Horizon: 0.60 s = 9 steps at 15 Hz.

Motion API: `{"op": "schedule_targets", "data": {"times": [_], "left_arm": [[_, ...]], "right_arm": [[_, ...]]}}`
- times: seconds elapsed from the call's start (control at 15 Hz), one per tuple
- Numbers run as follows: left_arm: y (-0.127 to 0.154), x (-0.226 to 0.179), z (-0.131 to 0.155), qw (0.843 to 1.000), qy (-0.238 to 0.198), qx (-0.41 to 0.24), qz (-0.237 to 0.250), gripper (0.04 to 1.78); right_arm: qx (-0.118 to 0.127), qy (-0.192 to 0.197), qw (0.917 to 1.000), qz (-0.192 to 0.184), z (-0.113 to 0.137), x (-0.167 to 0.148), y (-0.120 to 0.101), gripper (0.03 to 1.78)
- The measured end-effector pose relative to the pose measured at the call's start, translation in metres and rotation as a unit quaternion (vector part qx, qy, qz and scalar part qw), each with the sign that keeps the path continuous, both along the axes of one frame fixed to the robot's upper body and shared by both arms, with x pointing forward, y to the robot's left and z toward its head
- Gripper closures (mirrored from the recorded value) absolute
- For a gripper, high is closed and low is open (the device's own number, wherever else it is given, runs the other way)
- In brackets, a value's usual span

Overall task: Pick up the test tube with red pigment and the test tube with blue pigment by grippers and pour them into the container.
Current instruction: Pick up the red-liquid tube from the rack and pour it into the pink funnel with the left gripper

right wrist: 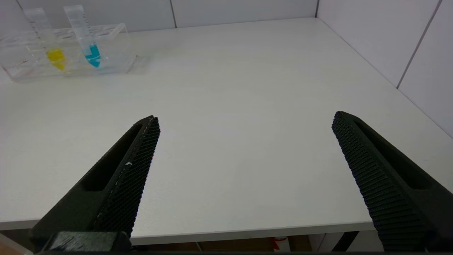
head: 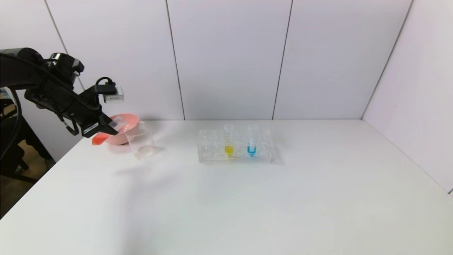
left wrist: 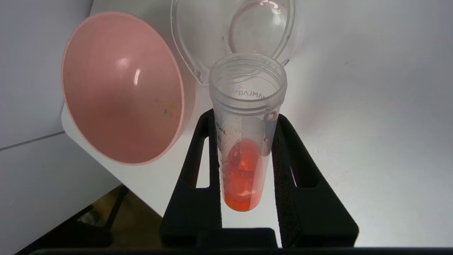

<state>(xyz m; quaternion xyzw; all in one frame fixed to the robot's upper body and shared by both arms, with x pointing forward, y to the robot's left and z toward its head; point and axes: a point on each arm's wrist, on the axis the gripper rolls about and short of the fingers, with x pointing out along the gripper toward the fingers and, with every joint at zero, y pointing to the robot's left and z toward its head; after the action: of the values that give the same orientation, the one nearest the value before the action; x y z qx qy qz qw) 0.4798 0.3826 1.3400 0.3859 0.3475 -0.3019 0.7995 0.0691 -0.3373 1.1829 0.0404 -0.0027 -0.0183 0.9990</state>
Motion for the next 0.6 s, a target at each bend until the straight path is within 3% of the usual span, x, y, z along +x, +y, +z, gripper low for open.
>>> {"op": "schedule_targets", "data": {"times": [0.2,0.6], "left_arm": [[-0.012,0.001,0.003,0.998,-0.002,0.058,0.009,1.38],[-0.03,0.01,0.005,0.993,-0.03,0.113,0.02,1.38]], "right_arm": [[0.0,0.0,1.0,0.0,0.0,0.0,0.0,0.04],[0.0,0.0,1.0,0.0,0.0,0.0,0.0,0.04]]}}
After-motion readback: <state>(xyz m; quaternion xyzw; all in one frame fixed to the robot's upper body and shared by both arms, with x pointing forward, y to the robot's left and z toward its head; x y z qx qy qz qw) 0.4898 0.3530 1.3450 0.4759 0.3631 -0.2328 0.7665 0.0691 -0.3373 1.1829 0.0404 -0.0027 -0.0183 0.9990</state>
